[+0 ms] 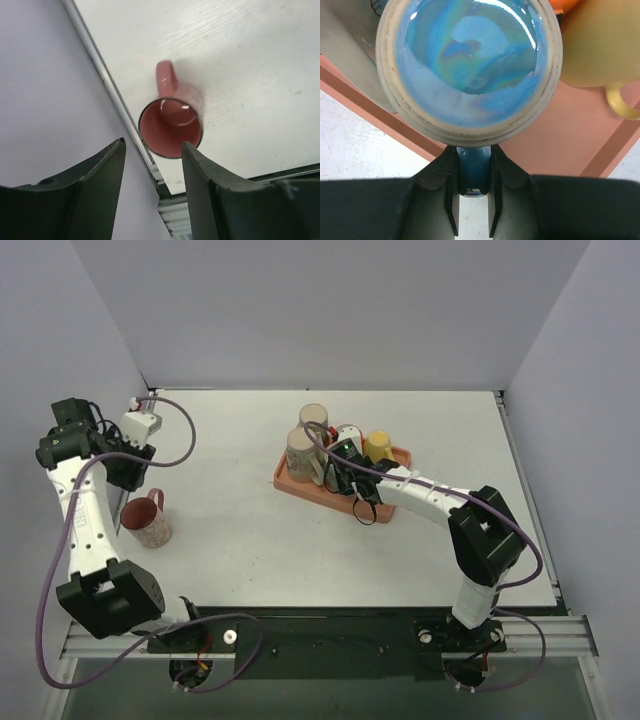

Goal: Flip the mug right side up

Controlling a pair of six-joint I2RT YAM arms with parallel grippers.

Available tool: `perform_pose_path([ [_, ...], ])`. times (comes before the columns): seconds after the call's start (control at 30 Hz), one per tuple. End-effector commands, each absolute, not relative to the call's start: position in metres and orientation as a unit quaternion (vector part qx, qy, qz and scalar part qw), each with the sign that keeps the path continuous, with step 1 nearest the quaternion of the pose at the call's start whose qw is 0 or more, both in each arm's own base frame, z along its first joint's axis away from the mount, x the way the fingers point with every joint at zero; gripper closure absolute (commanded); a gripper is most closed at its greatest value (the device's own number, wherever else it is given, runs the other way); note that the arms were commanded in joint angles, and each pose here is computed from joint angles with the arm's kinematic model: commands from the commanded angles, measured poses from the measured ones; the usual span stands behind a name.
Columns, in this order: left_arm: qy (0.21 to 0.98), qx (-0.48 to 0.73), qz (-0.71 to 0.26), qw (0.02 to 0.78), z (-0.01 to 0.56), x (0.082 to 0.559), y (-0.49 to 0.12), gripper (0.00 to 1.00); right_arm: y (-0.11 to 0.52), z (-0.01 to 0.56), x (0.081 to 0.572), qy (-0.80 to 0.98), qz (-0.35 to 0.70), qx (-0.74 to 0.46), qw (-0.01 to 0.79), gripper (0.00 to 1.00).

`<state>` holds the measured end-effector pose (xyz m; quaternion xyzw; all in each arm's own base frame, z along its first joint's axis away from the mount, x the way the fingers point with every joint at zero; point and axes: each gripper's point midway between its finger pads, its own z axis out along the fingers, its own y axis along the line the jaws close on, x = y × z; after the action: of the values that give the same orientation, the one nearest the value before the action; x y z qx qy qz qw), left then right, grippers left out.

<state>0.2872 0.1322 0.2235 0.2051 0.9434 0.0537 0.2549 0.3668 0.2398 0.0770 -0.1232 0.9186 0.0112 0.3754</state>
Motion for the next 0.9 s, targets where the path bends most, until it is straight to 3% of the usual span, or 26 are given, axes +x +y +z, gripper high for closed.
perform_pose_path([
  [0.0, 0.902, 0.29, 0.05, 0.315, 0.259, 0.287, 0.074, 0.41, 0.234, 0.092, 0.371, 0.916, 0.011, -0.107, 0.387, 1.0],
  [0.17, 0.831, 0.398, -0.005, 0.388, 0.284, 0.28, -0.009, 0.37, 0.237, 0.13, 0.356, 0.905, 0.067, -0.099, 0.408, 1.0],
  [0.33, 0.713, 0.47, -0.033, 0.519, 0.323, 0.277, -0.073, 0.22, 0.231, 0.178, 0.339, 0.885, 0.119, -0.08, 0.442, 1.0],
  [0.5, 0.666, 0.508, -0.073, 0.542, 0.356, 0.274, -0.101, 0.2, 0.232, 0.214, 0.322, 0.868, 0.193, -0.062, 0.453, 1.0],
  [0.7, 0.547, 0.641, 0.069, 0.534, 0.368, 0.279, -0.11, 0.17, 0.246, 0.265, 0.305, 0.831, 0.315, -0.026, 0.458, 1.0],
  [0.8, 0.42, 0.72, 0.176, 0.523, 0.375, 0.284, -0.117, 0.16, 0.257, 0.309, 0.293, 0.785, 0.393, -0.017, 0.478, 1.0],
  [0.87, 0.315, 0.723, 0.235, 0.568, 0.394, 0.275, -0.141, 0.13, 0.261, 0.336, 0.283, 0.756, 0.44, -0.003, 0.485, 1.0],
])
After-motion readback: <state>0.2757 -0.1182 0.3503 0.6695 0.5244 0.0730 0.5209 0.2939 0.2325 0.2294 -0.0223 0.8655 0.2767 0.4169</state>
